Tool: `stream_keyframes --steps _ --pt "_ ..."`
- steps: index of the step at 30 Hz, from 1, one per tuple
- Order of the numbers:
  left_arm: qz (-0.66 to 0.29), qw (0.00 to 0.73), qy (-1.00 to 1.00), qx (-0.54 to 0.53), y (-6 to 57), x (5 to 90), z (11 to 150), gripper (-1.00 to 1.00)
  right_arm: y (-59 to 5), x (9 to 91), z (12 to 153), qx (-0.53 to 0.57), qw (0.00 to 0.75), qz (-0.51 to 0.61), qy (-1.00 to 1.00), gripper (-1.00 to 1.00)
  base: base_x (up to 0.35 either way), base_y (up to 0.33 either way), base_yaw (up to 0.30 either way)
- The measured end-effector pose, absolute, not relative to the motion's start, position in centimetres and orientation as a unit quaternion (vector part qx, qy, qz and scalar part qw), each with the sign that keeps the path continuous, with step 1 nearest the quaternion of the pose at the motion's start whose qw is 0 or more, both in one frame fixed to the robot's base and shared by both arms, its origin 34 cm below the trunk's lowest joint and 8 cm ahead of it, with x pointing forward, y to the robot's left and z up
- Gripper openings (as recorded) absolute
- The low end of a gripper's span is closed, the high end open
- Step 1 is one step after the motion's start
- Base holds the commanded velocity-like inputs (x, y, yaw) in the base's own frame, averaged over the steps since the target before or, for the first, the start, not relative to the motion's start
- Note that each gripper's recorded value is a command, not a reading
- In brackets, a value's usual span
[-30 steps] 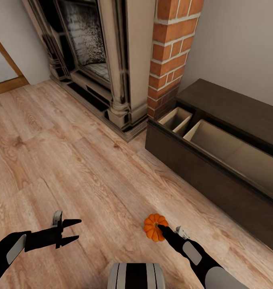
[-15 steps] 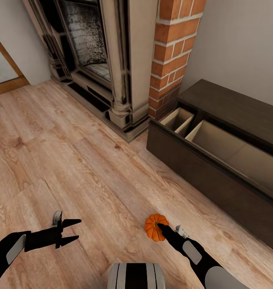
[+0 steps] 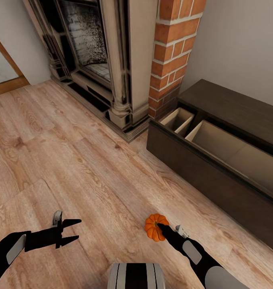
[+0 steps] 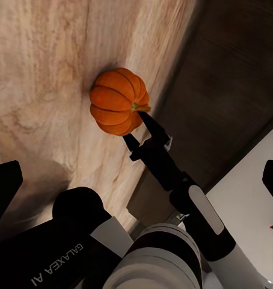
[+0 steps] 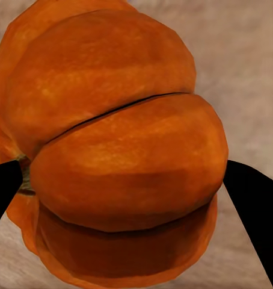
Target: Place each of the two pumpkins and all three candles from the living room inside a cabinet in the living room (use any cabinet), then make sure every cabinet is closed, and position the cauldron so it is next to a table in the living room.
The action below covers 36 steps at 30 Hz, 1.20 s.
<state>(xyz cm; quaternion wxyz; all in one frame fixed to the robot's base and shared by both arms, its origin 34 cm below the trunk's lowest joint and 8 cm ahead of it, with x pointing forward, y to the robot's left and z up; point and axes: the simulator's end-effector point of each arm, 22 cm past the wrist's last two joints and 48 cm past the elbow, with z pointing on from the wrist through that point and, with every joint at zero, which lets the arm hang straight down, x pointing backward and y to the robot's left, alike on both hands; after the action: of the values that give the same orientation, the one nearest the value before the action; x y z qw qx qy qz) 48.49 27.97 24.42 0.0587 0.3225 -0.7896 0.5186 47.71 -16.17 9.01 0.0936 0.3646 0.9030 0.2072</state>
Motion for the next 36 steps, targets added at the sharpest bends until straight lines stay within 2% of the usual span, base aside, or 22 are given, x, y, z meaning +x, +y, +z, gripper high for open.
stream_keyframes --steps 21,36 --pt "0.521 0.052 -0.79 0.319 28.1 48.9 25.1 1.0 -16.6 47.4 9.2 0.368 0.09 0.195 0.905 -1.0 0.0 0.0 0.0" --pt "0.531 0.028 -0.791 0.303 28.0 50.4 27.8 1.0 -16.1 50.3 12.2 0.355 0.125 0.223 0.899 -1.0 0.0 0.0 0.0"
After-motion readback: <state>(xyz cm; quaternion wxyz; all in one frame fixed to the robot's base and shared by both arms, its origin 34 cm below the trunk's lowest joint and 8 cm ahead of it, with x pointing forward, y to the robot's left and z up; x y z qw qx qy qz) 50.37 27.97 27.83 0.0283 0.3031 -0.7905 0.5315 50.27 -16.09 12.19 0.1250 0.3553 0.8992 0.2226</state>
